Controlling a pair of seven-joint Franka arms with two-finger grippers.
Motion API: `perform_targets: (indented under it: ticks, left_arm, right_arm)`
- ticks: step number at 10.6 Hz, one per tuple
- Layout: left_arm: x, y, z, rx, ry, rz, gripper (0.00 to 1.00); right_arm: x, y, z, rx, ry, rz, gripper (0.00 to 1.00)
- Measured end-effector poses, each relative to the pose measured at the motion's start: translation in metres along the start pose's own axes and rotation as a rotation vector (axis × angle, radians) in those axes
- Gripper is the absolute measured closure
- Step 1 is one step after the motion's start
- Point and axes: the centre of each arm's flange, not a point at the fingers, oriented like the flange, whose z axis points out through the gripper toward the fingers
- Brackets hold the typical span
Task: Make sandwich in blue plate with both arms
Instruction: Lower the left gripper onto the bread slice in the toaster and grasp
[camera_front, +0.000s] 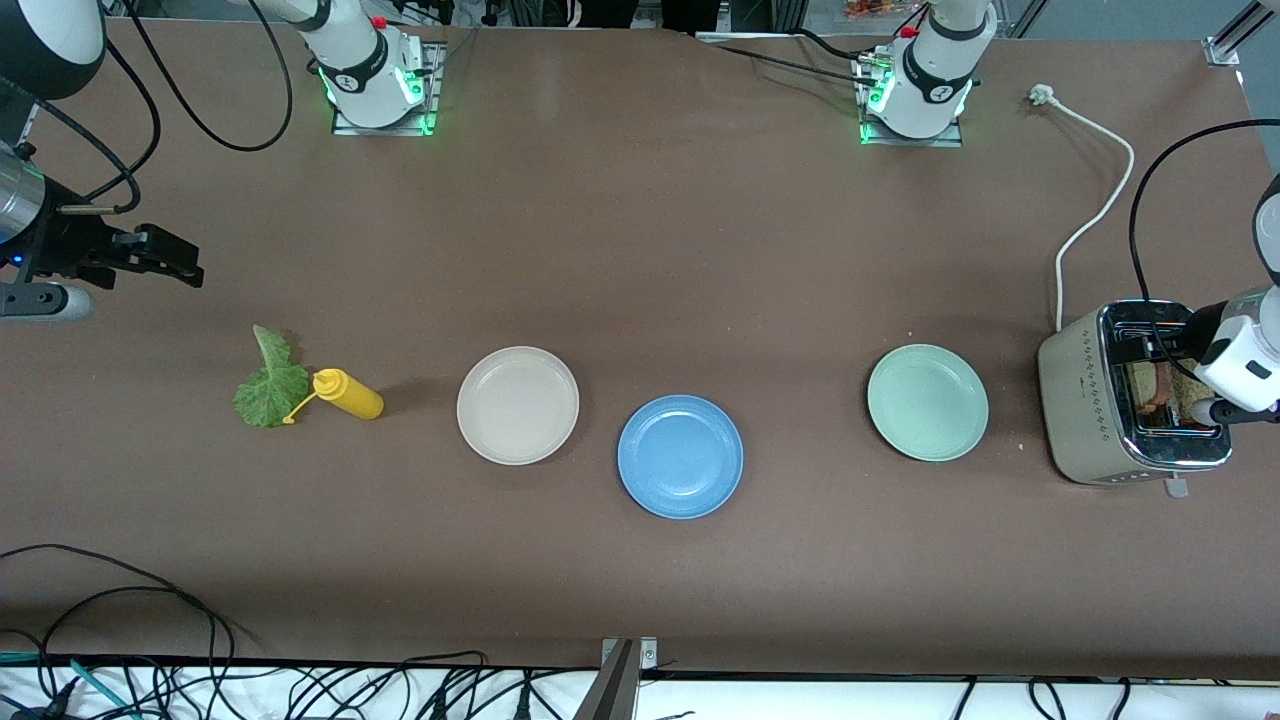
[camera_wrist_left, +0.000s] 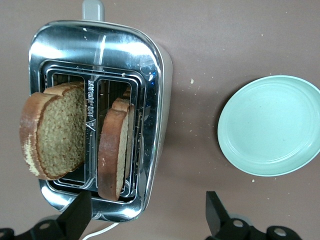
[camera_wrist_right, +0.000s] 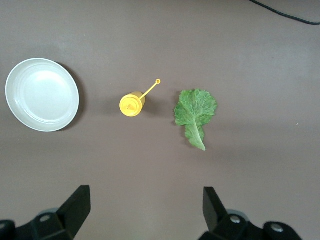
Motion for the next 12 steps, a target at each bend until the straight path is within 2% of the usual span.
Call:
perform_targets:
  ticks: [8,10,12]
  left_arm:
    - [0.011,-0.015,0.017,-0.005,0.018,0.019,0.00]
    - [0.013,-0.029,0.029,-0.014,0.002,0.041,0.15]
    - [0.016,-0.040,0.040,-0.021,-0.002,0.045,0.14]
  right_arm:
    - [0.000,0.000,0.000,0.000,0.000,0.001,0.00]
    - [0.000,0.000,0.000,0.000,0.000,0.001,0.00]
    - [0.000,0.000,0.000,0.000,0.000,0.001,0.00]
